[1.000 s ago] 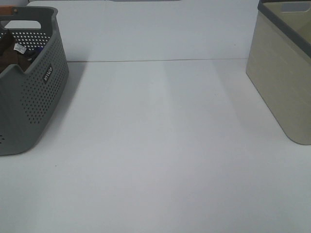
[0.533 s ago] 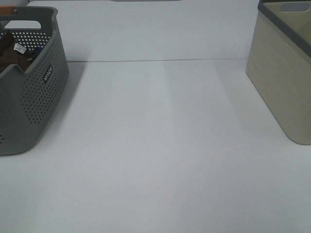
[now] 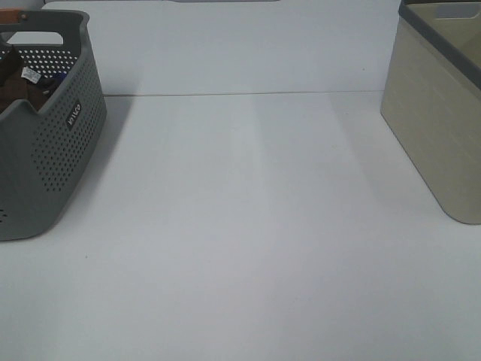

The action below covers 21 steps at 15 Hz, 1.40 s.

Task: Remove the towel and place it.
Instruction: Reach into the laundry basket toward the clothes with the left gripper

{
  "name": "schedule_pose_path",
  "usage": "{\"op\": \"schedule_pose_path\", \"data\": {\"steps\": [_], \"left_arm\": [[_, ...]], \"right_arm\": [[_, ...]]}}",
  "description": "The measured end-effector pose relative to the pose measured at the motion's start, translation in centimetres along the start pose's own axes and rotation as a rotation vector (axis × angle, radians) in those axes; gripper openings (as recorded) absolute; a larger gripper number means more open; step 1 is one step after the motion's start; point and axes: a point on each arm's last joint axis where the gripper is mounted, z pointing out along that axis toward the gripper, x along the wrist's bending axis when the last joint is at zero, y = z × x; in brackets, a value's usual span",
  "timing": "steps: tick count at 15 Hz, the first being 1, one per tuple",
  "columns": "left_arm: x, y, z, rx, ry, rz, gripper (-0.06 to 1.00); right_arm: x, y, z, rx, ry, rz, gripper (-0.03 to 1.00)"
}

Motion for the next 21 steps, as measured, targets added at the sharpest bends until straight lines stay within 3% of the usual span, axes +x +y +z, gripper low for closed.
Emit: {"op": "schedule_pose_path", "data": {"steps": [21], "left_arm": [[0.0, 0.0, 0.0, 0.0, 0.0, 0.0, 0.88]], "right_arm": [[0.0, 0.0, 0.0, 0.0, 0.0, 0.0, 0.78]]}}
